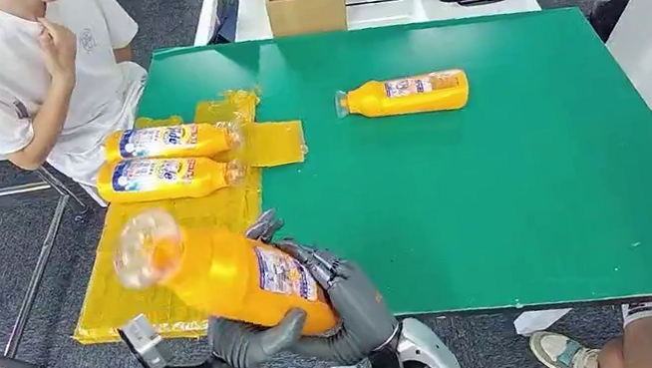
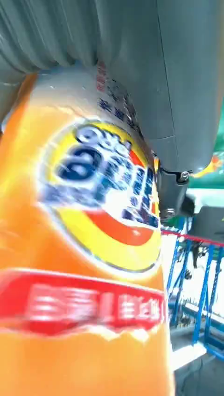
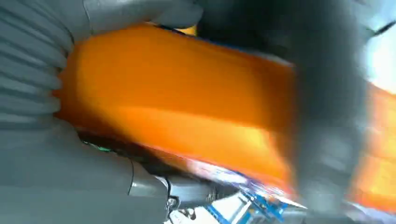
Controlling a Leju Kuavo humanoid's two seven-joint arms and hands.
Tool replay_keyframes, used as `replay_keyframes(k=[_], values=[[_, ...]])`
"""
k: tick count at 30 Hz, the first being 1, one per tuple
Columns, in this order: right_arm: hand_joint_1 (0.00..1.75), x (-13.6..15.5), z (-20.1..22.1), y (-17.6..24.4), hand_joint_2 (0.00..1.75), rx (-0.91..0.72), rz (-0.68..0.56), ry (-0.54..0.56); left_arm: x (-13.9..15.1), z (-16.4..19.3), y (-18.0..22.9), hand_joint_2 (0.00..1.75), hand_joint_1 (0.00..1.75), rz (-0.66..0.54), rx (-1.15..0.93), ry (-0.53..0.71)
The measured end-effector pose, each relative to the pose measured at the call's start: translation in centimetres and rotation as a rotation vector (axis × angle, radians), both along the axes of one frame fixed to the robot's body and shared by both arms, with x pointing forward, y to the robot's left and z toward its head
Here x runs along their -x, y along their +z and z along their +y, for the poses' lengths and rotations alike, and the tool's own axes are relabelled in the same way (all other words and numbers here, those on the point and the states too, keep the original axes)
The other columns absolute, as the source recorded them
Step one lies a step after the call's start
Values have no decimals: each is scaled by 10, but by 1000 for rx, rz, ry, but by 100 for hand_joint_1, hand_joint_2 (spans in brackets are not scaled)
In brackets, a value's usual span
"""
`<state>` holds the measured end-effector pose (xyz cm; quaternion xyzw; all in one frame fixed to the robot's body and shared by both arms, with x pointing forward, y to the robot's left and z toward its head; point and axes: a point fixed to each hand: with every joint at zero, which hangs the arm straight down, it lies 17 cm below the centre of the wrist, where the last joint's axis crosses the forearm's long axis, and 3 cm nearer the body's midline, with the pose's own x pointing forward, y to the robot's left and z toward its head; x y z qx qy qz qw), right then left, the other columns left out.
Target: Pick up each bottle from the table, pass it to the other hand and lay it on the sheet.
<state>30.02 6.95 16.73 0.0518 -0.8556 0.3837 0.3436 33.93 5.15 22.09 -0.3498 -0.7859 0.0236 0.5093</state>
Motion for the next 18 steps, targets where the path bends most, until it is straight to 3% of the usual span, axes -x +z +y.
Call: replay_keyframes(k=[10, 18], values=[[0, 8, -15, 12, 0, -57, -75, -95, -9, 10, -2, 175, 175, 40, 28, 4], [0, 15, -40, 39, 0, -132, -183, -203, -37, 33, -1, 175, 175, 1, -147, 192]])
